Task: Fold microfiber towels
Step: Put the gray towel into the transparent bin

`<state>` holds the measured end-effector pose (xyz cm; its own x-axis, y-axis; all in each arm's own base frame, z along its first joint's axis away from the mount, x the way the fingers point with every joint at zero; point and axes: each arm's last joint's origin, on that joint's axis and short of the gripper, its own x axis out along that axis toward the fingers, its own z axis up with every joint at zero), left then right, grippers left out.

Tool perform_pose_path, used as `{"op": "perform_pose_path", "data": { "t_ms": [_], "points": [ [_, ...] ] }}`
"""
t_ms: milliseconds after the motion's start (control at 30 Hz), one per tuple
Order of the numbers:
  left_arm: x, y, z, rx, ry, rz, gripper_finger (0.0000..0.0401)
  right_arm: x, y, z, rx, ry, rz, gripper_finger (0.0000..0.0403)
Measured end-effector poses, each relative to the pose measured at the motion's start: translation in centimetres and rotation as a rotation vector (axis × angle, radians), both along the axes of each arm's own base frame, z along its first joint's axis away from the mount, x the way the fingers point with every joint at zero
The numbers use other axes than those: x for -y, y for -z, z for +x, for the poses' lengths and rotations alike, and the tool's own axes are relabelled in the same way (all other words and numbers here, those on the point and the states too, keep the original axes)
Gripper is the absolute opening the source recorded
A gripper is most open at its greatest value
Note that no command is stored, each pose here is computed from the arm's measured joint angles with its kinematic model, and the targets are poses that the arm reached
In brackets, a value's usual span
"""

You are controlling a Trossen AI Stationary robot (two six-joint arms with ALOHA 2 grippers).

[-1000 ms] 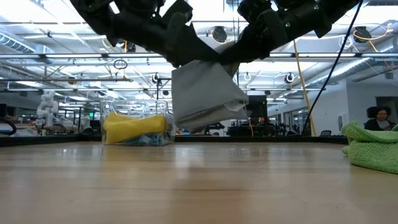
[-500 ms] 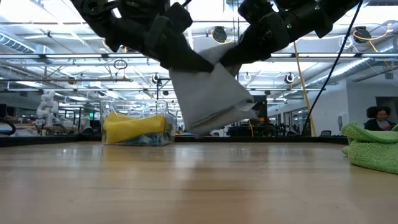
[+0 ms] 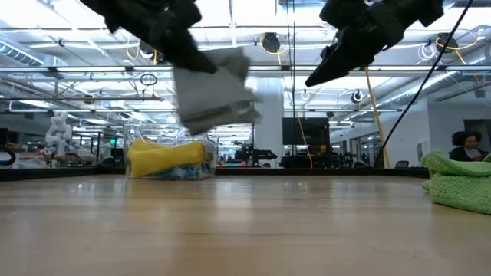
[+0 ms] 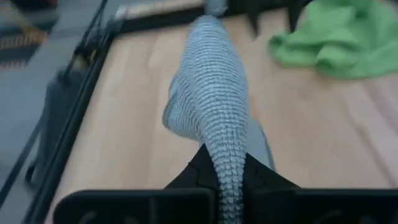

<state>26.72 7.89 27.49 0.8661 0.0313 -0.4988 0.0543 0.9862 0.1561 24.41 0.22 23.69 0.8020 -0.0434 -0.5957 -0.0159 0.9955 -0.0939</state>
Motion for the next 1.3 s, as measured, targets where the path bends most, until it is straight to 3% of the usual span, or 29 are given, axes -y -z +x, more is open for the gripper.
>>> {"op": "perform_pose_path", "data": {
  "t_ms": [200, 367, 500, 900, 1067, 1300],
  "points": [
    [-4.8, -3.9, -3.2, -0.113, -0.162, 0.021, 0.0008, 0.1, 1.6, -0.6, 0.026, -0.033, -0.049, 0.0191],
    [-8.2, -6.7, -4.9, -0.143, -0.2, 0.121, 0.0006, 0.2, 3.0, -0.9, 0.084, -0.056, -0.096, 0.0191],
    [-10.2, -7.0, -5.9, -0.137, -0.177, 0.186, 0.0006, 0.2, 3.8, -1.2, 0.11, -0.07, -0.118, 0.0184],
    [-15.1, -0.6, -5.0, -0.348, -0.084, 0.119, 0.0006, 0.2, 3.9, -1.2, 0.114, -0.078, -0.125, 0.0169],
    [-16.0, 1.4, -4.3, -0.33, 0.0, 0.039, 0.0008, 0.2, 3.9, -1.2, 0.114, -0.078, -0.125, 0.0169],
    [-17.1, 3.6, -4.6, -0.382, 0.0, -0.06, 0.0015, 0.5, 3.9, -1.2, 0.114, -0.065, -0.126, 0.0169]
  ]
}}
